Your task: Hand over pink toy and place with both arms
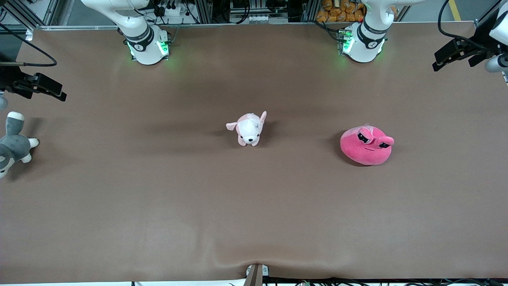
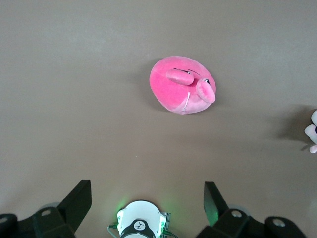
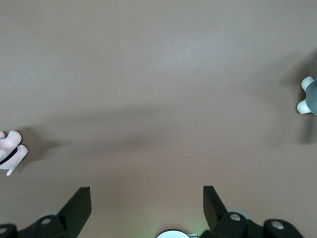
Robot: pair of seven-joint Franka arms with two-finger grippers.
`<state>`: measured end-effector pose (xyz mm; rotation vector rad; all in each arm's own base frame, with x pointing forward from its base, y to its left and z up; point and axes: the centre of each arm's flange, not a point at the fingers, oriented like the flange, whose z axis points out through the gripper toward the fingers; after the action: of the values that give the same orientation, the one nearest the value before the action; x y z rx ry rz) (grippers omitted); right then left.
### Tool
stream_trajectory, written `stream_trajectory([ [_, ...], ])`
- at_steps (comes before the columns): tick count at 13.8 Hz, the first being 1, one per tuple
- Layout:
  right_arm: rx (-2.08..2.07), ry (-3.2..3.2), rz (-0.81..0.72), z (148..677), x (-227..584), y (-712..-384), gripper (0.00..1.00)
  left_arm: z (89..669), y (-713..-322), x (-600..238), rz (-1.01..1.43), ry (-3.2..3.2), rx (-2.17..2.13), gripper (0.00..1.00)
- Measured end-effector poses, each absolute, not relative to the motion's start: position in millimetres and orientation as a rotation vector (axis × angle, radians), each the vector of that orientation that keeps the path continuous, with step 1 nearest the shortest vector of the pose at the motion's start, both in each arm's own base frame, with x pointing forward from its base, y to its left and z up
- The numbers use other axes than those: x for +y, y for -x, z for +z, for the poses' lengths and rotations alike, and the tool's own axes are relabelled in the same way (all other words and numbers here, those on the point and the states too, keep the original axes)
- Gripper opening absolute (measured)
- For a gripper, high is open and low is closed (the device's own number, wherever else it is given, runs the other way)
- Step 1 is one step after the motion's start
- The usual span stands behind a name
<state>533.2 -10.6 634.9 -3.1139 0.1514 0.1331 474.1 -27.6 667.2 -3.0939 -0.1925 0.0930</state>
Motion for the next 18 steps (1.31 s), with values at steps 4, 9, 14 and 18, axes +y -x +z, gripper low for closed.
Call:
stream_trajectory([
  [4, 0.154, 3.113, 0.145, 634.8, -11.6, -531.8, 1.00, 673.1, -476.6, -26.6, 0.083, 3.096, -0.193, 1.00],
  [9, 0.148, 3.111, 0.195, 636.7, -9.6, -525.3, 1.00, 670.7, -485.4, -26.2, 0.104, 3.098, -0.158, 1.00],
  [14, 0.071, 3.116, 0.187, 662.7, 15.9, -514.6, 1.00, 660.3, -484.0, -24.6, 0.181, 3.089, -0.161, 1.00],
  [18, 0.016, 3.114, 0.142, 669.9, 18.0, -516.4, 1.00, 665.8, -472.3, -25.4, 0.221, 3.080, -0.181, 1.00],
])
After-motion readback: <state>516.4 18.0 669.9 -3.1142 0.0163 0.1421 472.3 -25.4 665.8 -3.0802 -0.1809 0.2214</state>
